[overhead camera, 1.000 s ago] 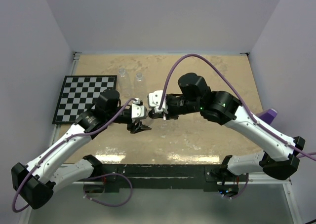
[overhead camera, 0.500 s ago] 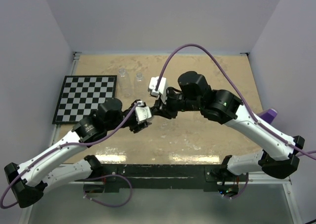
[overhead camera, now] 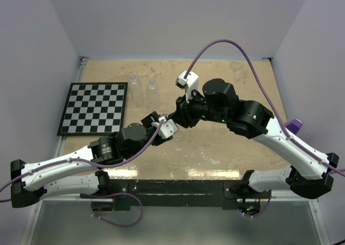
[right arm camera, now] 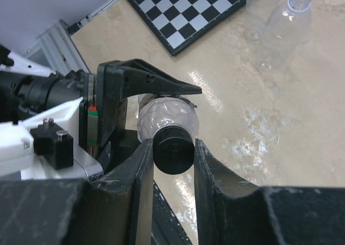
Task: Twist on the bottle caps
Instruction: Screw the bottle cap onto the plastic bottle.
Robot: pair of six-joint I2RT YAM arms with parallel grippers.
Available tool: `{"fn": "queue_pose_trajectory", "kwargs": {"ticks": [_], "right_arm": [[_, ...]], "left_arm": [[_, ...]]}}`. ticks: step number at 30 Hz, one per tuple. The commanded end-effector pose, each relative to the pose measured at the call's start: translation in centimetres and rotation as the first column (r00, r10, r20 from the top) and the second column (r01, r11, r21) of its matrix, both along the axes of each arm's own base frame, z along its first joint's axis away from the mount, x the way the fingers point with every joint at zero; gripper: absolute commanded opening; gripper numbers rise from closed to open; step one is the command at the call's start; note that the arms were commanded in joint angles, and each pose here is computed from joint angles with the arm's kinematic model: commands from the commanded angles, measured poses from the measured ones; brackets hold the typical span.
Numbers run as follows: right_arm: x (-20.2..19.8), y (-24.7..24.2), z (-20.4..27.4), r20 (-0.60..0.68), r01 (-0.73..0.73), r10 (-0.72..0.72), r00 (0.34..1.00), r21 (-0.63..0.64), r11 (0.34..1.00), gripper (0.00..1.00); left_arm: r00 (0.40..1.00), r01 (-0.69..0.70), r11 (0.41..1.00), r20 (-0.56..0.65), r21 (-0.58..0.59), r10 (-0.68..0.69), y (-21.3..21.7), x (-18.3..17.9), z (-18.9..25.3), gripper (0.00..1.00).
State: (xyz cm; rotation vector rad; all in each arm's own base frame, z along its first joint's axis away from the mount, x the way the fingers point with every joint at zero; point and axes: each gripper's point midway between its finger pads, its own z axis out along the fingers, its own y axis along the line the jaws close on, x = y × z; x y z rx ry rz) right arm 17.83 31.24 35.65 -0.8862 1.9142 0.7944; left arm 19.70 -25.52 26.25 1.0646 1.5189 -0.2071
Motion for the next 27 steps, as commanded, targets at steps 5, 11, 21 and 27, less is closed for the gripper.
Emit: {"fn": "queue_pose_trajectory", "kwargs": {"ticks": [5,11,21,27], "right_arm": [[2.0,0.1,-3.0,-0.108,0.19,-0.19,0.976,-0.009,0.982,0.0],[2.2,0.0,-2.3,-0.096,0.198,-0.195,0.976,0.021,0.98,0.05],[1.5,-2.4,6.8,0.124,0.134,-0.168,0.978,0.244,0.96,0.73],[-0.9,-4.9,8.9,0.391,-0.055,-0.021,0.92,0.182,0.982,0.8]], "left_arm": [[0.966,-0.17,0.942,0.14,-0.29,0.218,-2.7,0.8,6.9,0.0],[0.946,-0.241,0.944,0.161,-0.225,0.28,-3.4,1.0,5.1,0.0],[0.993,0.101,0.972,-0.035,-0.211,-0.111,-3.8,-1.0,1.6,0.0],[0.945,0.287,0.927,-0.084,-0.24,-0.315,-3.0,-3.1,1.6,0.0]]}}
